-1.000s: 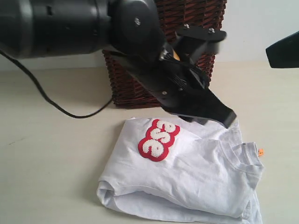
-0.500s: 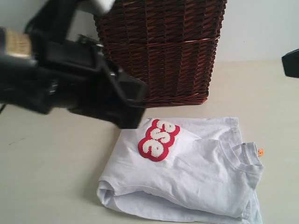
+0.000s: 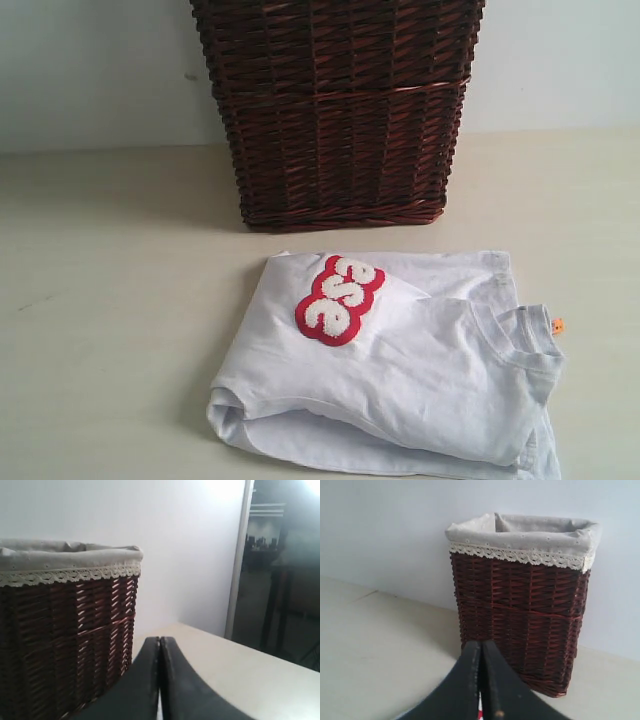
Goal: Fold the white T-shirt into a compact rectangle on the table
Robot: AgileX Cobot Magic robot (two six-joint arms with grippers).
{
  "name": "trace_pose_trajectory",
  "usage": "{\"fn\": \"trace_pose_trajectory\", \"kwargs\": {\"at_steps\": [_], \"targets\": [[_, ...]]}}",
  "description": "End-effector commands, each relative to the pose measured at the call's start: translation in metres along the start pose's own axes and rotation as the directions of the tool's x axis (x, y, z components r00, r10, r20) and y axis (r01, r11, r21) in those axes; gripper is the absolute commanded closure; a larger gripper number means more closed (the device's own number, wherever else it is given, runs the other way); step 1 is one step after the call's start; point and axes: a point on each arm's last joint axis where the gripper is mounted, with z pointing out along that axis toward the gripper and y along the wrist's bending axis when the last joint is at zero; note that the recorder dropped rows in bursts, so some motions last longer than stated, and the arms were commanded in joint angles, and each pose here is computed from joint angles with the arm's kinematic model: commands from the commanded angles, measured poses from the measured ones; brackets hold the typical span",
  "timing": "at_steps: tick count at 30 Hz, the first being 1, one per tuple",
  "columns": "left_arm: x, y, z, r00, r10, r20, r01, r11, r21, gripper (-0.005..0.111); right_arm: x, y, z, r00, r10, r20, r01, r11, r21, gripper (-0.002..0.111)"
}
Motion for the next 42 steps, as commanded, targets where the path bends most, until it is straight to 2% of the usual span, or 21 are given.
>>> {"fn": "trace_pose_trajectory", "kwargs": {"at_steps": [1, 3, 5, 7, 8, 12, 23, 25, 26, 29, 32, 34, 38, 39, 40, 42], "targets": [[0.012, 0.004, -0.026, 0.996, -0.008, 0.093, 0.008, 1.0, -0.008, 0.107, 0.011, 0.004, -0.02, 0.991, -0.014, 0.131, 0.012, 1.0, 0.019, 0.108], [0.019, 0.005, -0.034, 0.994, -0.026, 0.105, 0.027, 1.0, -0.01, 0.107, 0.017, 0.006, -0.029, 0.982, -0.014, 0.19, 0.008, 0.999, 0.031, 0.108], [0.028, 0.008, -0.041, 0.989, -0.107, 0.106, 0.11, 0.994, -0.019, 0.107, 0.025, 0.006, -0.034, 0.971, 0.003, 0.238, -0.013, 0.999, 0.04, 0.108], [0.035, 0.01, -0.045, 0.977, -0.183, 0.105, 0.186, 0.982, -0.026, 0.107, 0.032, 0.003, -0.029, 0.972, 0.029, 0.233, -0.041, 0.998, 0.046, 0.108], [0.039, 0.01, -0.048, 0.976, -0.187, 0.112, 0.191, 0.981, -0.025, 0.107, 0.034, 0.002, -0.027, 0.973, 0.029, 0.227, -0.042, 0.998, 0.053, 0.108], [0.048, 0.011, -0.051, 0.979, -0.178, 0.099, 0.181, 0.983, -0.024, 0.107, 0.042, -0.003, -0.021, 0.962, 0.093, 0.258, -0.111, 0.992, 0.059, 0.108], [0.051, 0.01, -0.051, 0.981, -0.179, 0.075, 0.181, 0.983, -0.02, 0.107, 0.042, -0.002, -0.021, 0.96, 0.104, 0.26, -0.121, 0.991, 0.054, 0.108], [0.05, 0.009, -0.052, 0.997, -0.002, 0.077, 0.004, 1.0, -0.023, 0.107, 0.042, -0.002, -0.021, 0.96, 0.104, 0.26, -0.121, 0.991, 0.054, 0.108], [0.051, 0.009, -0.053, 0.997, 0.025, 0.077, -0.023, 0.999, -0.025, 0.107, 0.042, -0.002, -0.021, 0.96, 0.104, 0.26, -0.121, 0.991, 0.054, 0.108], [0.061, 0.011, -0.055, 0.999, -0.009, 0.046, 0.012, 0.998, -0.064, 0.107, 0.042, -0.002, -0.021, 0.96, 0.104, 0.26, -0.121, 0.991, 0.054, 0.108], [0.069, 0.017, -0.059, 0.999, -0.003, 0.046, 0.01, 0.988, -0.156, 0.107, 0.042, -0.002, -0.021, 0.96, 0.104, 0.26, -0.121, 0.991, 0.054, 0.108], [0.08, 0.022, -0.063, 0.998, -0.025, -0.059, 0.009, 0.968, -0.249, 0.107, 0.042, -0.002, -0.021, 0.96, 0.104, 0.26, -0.121, 0.991, 0.054, 0.108], [0.089, 0.032, -0.071, 0.99, -0.034, -0.14, -0.031, 0.898, -0.44, 0.107, 0.042, -0.002, -0.021, 0.96, 0.104, 0.26, -0.121, 0.991, 0.054, 0.108], [0.09, 0.035, -0.073, 0.988, -0.043, -0.15, -0.036, 0.871, -0.489, 0.107, 0.042, -0.002, -0.021, 0.96, 0.104, 0.26, -0.121, 0.991, 0.054, 0.108], [0.09, 0.039, -0.075, 0.988, -0.056, -0.146, -0.037, 0.822, -0.569, 0.107, 0.042, -0.002, -0.021, 0.96, 0.104, 0.26, -0.121, 0.991, 0.054, 0.108], [0.092, 0.044, -0.079, 0.985, -0.078, -0.156, -0.044, 0.753, -0.657, 0.107, 0.042, -0.002, -0.021, 0.96, 0.104, 0.26, -0.121, 0.991, 0.054, 0.108]]}}
